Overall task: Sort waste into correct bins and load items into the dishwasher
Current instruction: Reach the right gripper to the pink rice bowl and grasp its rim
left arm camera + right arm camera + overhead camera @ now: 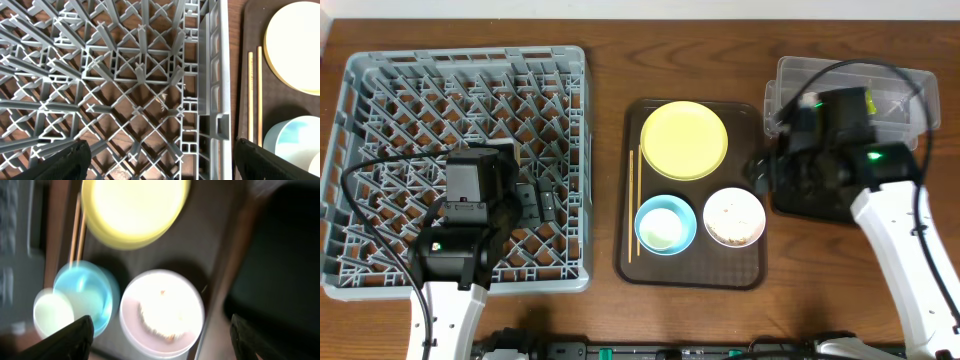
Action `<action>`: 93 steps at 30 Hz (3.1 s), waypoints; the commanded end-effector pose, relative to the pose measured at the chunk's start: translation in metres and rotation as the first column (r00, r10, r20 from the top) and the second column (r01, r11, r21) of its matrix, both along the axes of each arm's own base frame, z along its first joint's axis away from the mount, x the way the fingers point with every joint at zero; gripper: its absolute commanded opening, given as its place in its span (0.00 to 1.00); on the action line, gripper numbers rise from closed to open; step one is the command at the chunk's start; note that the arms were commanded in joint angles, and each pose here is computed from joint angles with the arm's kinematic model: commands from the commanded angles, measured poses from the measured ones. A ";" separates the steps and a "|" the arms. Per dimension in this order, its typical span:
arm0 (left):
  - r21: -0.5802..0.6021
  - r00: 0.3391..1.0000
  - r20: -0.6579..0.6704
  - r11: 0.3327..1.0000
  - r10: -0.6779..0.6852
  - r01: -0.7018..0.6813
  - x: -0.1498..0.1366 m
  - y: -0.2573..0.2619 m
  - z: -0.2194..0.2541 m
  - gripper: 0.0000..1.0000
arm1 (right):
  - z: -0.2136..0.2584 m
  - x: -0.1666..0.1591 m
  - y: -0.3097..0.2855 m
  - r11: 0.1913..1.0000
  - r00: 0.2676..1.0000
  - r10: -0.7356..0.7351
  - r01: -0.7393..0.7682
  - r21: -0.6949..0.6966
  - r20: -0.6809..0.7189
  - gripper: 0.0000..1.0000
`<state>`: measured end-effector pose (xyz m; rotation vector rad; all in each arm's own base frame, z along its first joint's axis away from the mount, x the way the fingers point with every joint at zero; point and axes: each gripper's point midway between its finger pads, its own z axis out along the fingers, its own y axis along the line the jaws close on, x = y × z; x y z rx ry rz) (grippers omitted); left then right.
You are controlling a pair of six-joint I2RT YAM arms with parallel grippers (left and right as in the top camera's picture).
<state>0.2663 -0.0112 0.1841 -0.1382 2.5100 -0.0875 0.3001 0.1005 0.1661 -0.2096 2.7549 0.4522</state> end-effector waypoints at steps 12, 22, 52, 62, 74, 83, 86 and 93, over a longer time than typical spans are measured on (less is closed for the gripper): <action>-0.005 1.000 0.014 1.000 0.000 0.000 0.002 -0.001 0.006 0.93 | -0.065 -0.071 0.044 0.949 0.945 0.288 -0.304 -0.086 -0.156 0.71; -0.005 1.000 0.014 1.000 0.000 0.000 0.002 -0.001 0.007 0.93 | -0.100 -0.079 0.057 0.922 0.939 0.326 -0.342 -0.179 -0.112 0.56; -0.005 1.000 0.000 1.000 0.000 0.000 -0.001 -0.001 0.004 0.93 | -0.137 -0.075 0.066 0.926 0.952 0.287 -0.304 -0.224 -0.109 0.46; -0.005 1.000 0.000 1.000 0.000 0.000 -0.001 -0.001 0.004 0.93 | -0.139 -0.075 0.067 0.936 0.960 0.259 -0.277 -0.217 -0.108 0.35; -0.005 1.000 0.000 1.000 0.000 0.000 -0.001 -0.001 0.004 0.93 | -0.144 -0.081 0.063 0.934 0.958 0.257 -0.280 -0.222 -0.126 0.25; -0.005 1.000 0.000 1.000 0.000 0.000 -0.001 -0.001 0.004 0.93 | -0.145 -0.079 0.061 0.932 0.960 0.254 -0.276 -0.233 -0.122 0.08; -0.005 1.000 0.000 1.000 0.000 0.000 -0.001 -0.001 0.004 0.93 | -0.145 -0.074 0.055 0.926 0.965 0.240 -0.260 -0.275 -0.102 0.07; -0.005 1.000 0.000 1.000 0.000 0.000 -0.001 -0.001 0.004 0.93 | -0.135 -0.055 0.065 0.930 0.965 0.260 -0.256 -0.263 -0.021 0.01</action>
